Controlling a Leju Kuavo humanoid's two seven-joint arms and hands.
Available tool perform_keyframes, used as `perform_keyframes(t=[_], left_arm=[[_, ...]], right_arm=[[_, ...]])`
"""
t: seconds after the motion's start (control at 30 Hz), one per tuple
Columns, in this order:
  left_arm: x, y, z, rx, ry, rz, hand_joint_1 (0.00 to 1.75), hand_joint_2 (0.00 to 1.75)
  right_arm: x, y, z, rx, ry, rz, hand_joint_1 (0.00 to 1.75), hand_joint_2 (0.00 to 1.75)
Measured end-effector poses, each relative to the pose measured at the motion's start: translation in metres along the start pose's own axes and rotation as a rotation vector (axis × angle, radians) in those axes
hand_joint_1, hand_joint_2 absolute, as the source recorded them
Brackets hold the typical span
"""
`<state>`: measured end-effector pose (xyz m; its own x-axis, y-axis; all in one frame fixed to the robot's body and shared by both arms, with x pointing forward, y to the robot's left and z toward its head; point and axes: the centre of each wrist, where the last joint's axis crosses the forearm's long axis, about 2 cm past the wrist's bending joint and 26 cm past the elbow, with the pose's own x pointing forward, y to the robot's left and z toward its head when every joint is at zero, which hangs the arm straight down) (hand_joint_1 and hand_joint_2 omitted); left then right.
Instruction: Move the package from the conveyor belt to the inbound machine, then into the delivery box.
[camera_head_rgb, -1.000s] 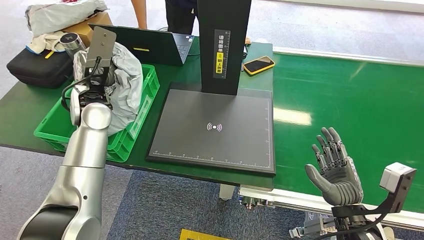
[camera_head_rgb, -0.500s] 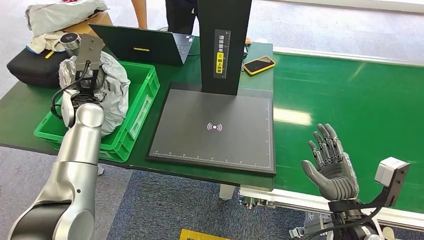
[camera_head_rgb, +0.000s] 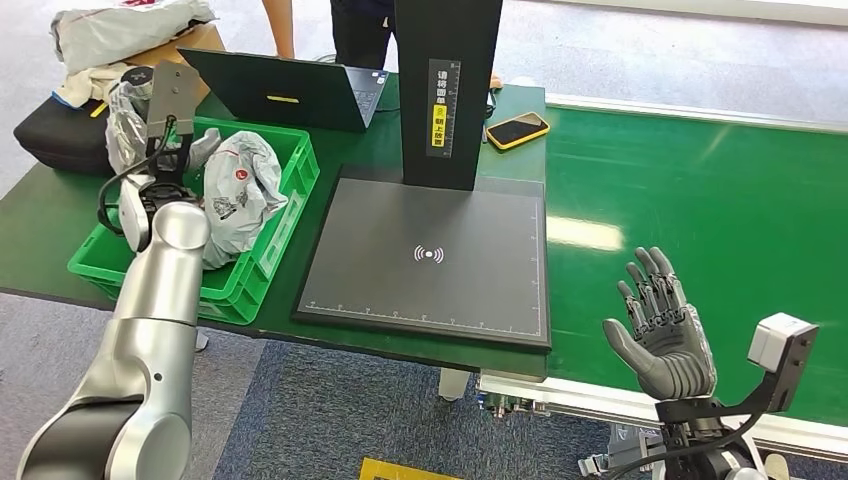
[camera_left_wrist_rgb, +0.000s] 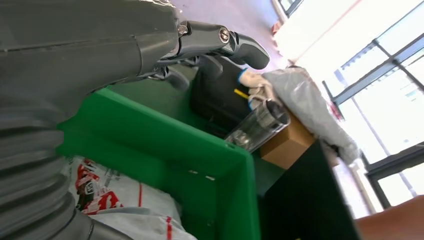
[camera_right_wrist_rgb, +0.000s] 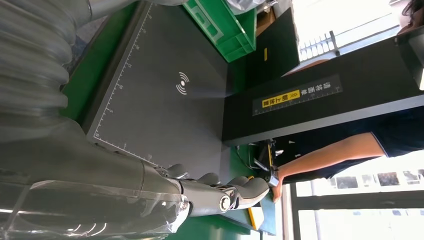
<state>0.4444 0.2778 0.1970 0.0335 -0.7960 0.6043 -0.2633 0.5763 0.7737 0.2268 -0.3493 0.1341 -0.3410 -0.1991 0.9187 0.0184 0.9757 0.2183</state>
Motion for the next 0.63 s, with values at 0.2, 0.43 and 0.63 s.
perform_keyframes(t=[0.2,0.43,0.63], left_arm=[[0.033,0.008,0.008,0.054,-0.144,0.080,0.00,1.75],[0.076,0.009,0.061,-0.040,-0.409,0.396,0.00,1.75],[0.079,-0.013,0.131,-0.211,-0.511,0.597,0.00,1.75]], right_arm=[[0.001,0.000,0.005,-0.003,0.000,0.003,0.00,1.75],[0.004,0.007,0.018,-0.005,-0.048,0.002,0.00,1.75],[0.003,0.021,0.024,0.025,-0.059,0.054,0.00,1.75]])
